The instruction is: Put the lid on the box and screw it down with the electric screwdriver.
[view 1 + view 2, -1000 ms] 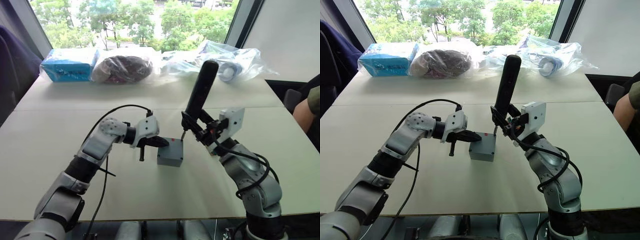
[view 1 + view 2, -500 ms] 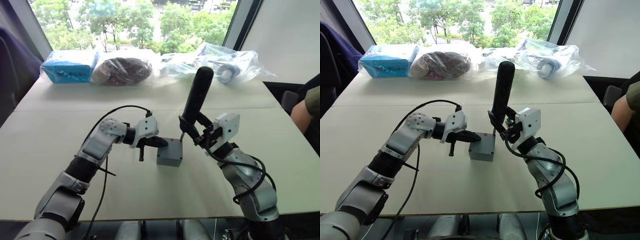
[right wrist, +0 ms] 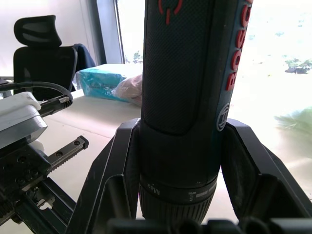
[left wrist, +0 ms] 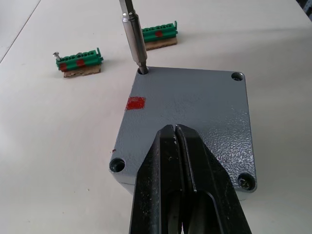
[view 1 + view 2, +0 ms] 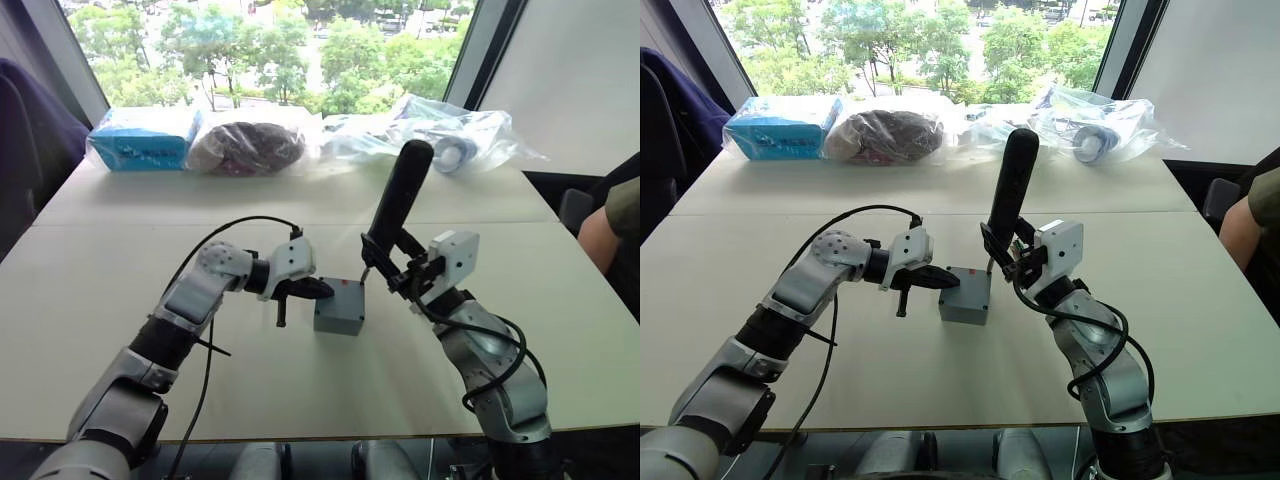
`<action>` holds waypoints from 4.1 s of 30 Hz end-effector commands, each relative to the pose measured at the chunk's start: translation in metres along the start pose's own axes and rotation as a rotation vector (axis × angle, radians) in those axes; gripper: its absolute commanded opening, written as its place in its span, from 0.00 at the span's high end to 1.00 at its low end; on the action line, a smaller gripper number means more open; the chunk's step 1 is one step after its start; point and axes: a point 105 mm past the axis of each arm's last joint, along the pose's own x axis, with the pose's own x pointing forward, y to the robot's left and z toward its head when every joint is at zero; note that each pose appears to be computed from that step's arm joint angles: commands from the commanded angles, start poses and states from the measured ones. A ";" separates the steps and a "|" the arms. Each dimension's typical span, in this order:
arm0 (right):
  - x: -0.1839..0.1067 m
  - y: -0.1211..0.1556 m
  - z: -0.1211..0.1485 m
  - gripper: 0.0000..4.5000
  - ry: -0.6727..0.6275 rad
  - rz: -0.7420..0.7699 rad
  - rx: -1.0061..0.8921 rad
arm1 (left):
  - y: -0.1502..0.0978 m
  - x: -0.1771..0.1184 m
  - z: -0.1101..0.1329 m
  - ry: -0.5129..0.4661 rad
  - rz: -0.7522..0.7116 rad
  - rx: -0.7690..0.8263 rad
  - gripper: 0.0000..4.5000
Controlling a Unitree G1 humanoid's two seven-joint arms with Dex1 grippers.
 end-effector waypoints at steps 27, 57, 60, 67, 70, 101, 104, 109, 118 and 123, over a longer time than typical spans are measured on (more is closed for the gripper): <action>-0.026 -0.018 -0.098 0.61 0.420 -0.129 0.066 | -0.022 0.012 -0.036 0.115 -0.066 -0.093 1.00; 0.002 0.005 0.049 0.61 -0.046 0.067 -0.127 | -0.028 0.005 -0.015 0.010 -0.039 -0.115 1.00; 0.005 0.010 0.063 0.61 -0.078 0.091 -0.119 | -0.028 0.005 -0.014 0.009 -0.031 -0.114 1.00; 0.008 0.011 0.056 0.61 -0.050 0.093 -0.090 | -0.026 0.004 -0.013 0.007 -0.016 -0.106 1.00; 0.005 0.010 0.047 0.61 -0.017 0.084 -0.084 | -0.028 0.003 -0.013 0.010 -0.018 -0.108 1.00; 0.008 0.020 0.071 0.61 -0.114 0.069 -0.022 | -0.028 0.007 -0.026 0.045 -0.024 -0.132 1.00; 0.009 0.018 0.066 0.61 -0.103 0.059 -0.025 | -0.027 0.006 -0.027 0.047 -0.023 -0.131 1.00; 0.008 0.015 0.057 0.61 -0.084 0.048 -0.036 | -0.027 0.005 -0.028 0.051 -0.019 -0.131 1.00; 0.008 0.011 0.045 0.61 -0.055 0.033 -0.042 | -0.027 0.004 -0.028 0.052 -0.019 -0.131 1.00; 0.010 0.010 0.040 0.61 -0.051 0.022 -0.038 | -0.027 0.005 -0.028 0.052 -0.021 -0.131 1.00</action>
